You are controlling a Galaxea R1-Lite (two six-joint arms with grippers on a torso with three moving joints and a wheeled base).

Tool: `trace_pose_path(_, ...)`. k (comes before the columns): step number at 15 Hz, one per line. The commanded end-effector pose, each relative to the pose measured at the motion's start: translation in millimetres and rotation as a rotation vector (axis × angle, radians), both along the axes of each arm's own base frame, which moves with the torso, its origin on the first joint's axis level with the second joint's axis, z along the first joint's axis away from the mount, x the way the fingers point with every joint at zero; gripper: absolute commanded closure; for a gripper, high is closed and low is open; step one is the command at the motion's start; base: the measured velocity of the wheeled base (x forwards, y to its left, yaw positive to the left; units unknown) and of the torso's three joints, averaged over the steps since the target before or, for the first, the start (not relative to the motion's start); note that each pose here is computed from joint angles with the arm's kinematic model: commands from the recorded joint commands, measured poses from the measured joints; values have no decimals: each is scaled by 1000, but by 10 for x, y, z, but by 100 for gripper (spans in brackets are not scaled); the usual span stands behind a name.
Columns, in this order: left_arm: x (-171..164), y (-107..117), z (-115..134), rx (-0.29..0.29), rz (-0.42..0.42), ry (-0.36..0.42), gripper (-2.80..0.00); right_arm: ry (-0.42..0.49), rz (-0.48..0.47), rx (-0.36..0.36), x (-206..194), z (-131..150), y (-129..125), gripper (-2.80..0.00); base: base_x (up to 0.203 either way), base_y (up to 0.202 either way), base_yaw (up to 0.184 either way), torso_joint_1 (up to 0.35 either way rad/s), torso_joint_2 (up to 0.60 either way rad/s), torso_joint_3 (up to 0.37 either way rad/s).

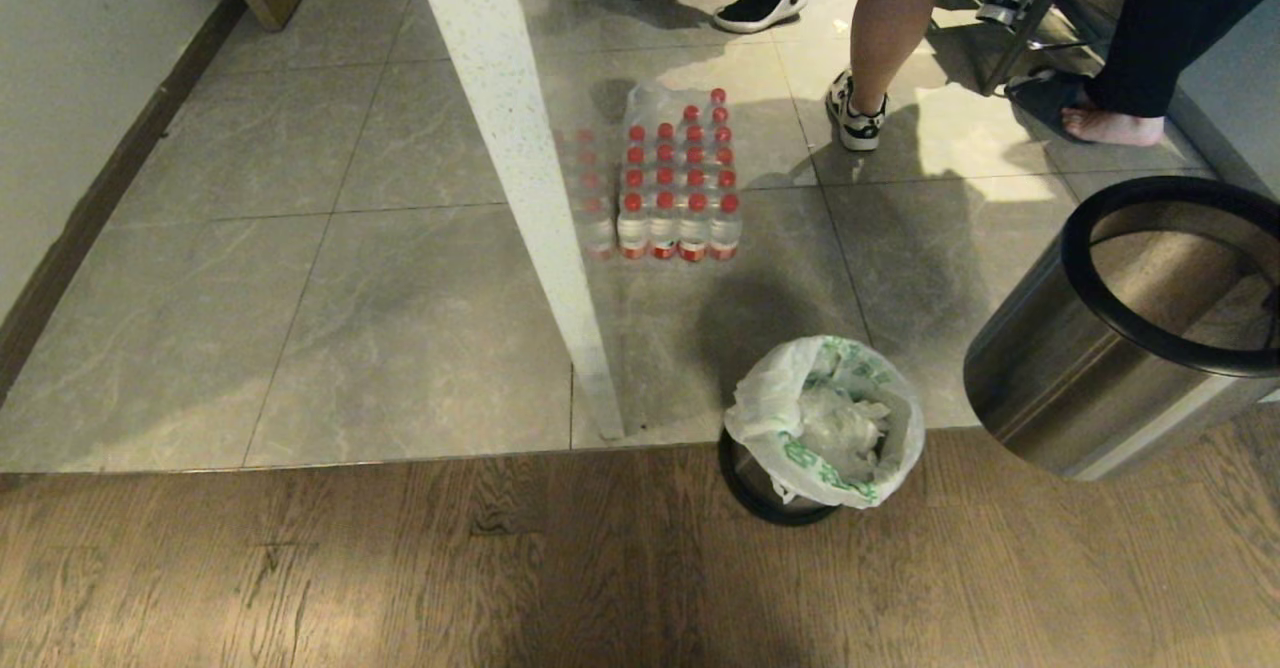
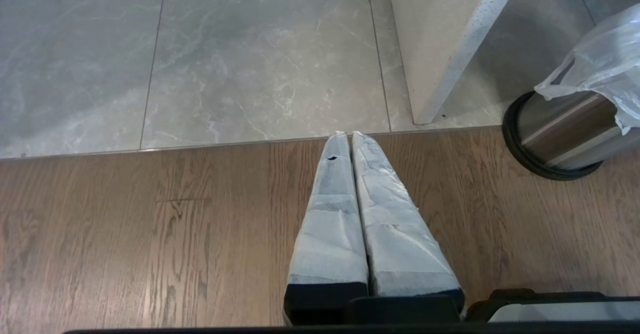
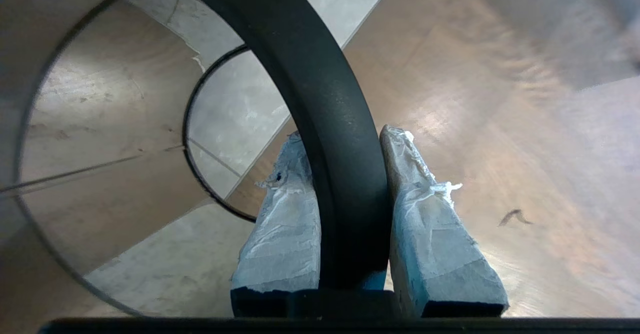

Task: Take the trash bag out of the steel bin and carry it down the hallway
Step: Place the outer trash can on the ground

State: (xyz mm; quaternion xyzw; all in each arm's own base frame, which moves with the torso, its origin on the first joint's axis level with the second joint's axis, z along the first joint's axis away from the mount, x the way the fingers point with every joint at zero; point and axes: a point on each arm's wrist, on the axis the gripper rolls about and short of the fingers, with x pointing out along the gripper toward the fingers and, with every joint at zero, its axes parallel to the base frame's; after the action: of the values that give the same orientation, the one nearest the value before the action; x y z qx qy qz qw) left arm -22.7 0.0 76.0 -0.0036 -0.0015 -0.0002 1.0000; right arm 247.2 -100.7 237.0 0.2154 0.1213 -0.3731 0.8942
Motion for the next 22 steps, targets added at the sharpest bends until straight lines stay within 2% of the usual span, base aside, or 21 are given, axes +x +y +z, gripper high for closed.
trace_pose_path(1,0,0,0,0,0,0,0,67,0,44,294,-328,-158,0,0,0,0,0,0,0)
trace_pose_path(3,0,0,1,0,0,-1,0,53,22,71,462,-509,-300,0,0,0,0,0,0,0)
trace_pose_path(5,0,0,0,0,0,0,0,81,40,103,631,-775,-429,0,0,0,0,0,0,0)
trace_pose_path(9,0,0,0,0,0,0,0,68,75,123,931,-1200,-620,0,0,0,0,0,0,0)
trace_pose_path(14,0,0,0,0,0,0,0,97,80,151,1150,-1560,-791,0,0,0,0,0,0,0)
trace_pose_path(16,0,0,1,0,0,-2,0,65,75,144,1202,-1655,-923,0,0,0,0,0,0,0)
trace_pose_path(22,0,0,0,0,0,0,0,106,62,152,1284,-2045,-1128,0,0,0,0,0,0,0)
